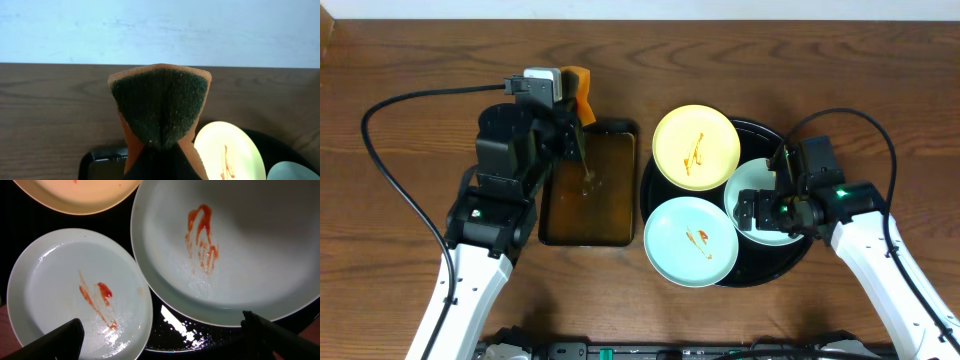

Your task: Clean dirty plates on tray and stack at the side

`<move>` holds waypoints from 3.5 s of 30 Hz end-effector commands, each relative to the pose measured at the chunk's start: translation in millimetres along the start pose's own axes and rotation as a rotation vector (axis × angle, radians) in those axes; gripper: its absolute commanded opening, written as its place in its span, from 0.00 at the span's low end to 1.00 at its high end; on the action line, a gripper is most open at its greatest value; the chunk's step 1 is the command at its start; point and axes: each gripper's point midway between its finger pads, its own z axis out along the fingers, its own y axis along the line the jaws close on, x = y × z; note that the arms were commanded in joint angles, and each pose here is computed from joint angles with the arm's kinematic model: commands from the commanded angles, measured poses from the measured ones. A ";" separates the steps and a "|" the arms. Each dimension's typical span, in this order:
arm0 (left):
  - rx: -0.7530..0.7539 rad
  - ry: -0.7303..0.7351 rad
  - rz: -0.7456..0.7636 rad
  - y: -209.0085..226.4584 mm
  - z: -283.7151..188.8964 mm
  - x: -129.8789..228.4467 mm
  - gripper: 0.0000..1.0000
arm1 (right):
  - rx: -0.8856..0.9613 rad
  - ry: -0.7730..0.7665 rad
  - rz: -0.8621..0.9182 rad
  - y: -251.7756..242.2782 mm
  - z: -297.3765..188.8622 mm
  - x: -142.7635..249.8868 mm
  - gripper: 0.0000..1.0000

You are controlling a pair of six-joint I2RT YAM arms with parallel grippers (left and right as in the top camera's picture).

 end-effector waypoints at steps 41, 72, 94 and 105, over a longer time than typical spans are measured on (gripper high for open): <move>-0.048 0.209 -0.035 15.3 34.2 57.5 0.07 | -0.006 -0.023 -0.017 4.6 -5.8 -5.6 0.99; -0.164 0.773 -0.084 47.3 51.0 212.0 0.07 | -0.006 -0.021 -0.017 4.5 -5.8 -5.3 0.99; 0.248 0.675 0.018 -80.6 19.8 178.2 0.07 | -0.072 0.122 0.011 10.0 3.3 32.4 0.73; 0.356 0.838 0.001 -169.7 7.8 243.7 0.08 | -0.196 0.179 0.104 15.3 44.5 68.4 0.54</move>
